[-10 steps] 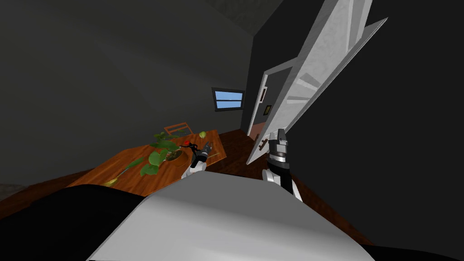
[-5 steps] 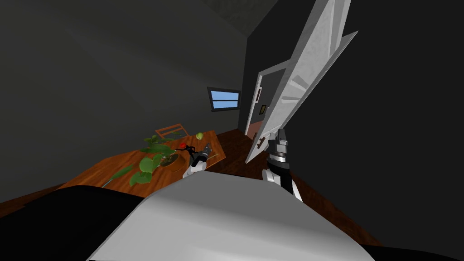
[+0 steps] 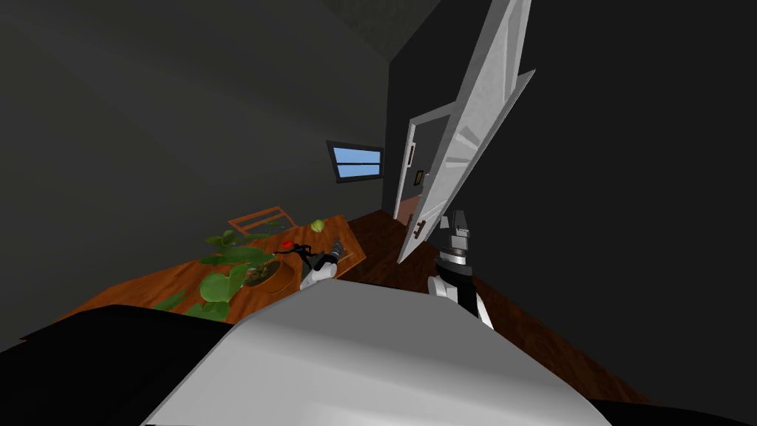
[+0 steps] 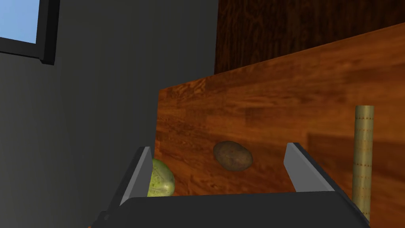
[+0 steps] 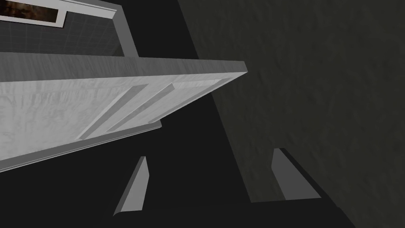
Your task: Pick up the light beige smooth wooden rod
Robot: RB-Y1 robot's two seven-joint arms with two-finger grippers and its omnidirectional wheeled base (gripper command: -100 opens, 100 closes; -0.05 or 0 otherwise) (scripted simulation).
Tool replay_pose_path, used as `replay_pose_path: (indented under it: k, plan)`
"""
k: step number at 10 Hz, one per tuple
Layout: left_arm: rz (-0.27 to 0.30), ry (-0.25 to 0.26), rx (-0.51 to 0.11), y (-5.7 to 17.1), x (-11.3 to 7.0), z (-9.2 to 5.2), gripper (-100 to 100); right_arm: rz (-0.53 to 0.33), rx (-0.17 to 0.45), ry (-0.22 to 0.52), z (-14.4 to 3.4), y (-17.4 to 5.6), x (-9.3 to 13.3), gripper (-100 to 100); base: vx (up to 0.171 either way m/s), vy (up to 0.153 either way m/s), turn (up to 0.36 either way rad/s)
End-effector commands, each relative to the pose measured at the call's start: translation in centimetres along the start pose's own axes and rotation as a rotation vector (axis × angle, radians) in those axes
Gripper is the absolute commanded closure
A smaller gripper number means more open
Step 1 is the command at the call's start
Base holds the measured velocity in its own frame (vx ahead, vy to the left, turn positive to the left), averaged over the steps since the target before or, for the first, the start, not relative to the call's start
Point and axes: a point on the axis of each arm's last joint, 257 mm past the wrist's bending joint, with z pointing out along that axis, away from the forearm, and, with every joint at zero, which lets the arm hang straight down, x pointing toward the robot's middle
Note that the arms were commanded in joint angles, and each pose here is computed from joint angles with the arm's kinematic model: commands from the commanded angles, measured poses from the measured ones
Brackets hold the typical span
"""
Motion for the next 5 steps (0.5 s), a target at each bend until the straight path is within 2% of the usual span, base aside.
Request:
replay_pose_path:
  k: [1,2,3,4,5]
  plan:
    - [-0.022,-0.023,-0.041,1.5,-1.2,0.0,-100,0.0,0.0,0.0,0.0,0.0,0.0,0,-0.005,0.044,-0.128]
    - [-0.06,-0.032,-0.065,1.9,-1.6,0.5,-100,0.0,0.0,0.0,0.0,0.0,0.0,0,-0.01,0.05,-0.267]
    - [-0.061,-0.053,-0.093,3.3,-2.6,0.3,-100,0.0,0.0,0.0,0.0,0.0,0.0,0,-0.01,0.056,-0.119]
    - [-0.099,-0.062,-0.115,3.6,-2.9,0.8,-100,0.0,0.0,0.0,0.0,0.0,0.0,0,-0.013,0.054,-0.202]
    - [-0.1,-0.078,-0.136,4.7,-3.7,0.5,-100,0.0,0.0,0.0,0.0,0.0,0.0,0,-0.014,0.044,-0.119]
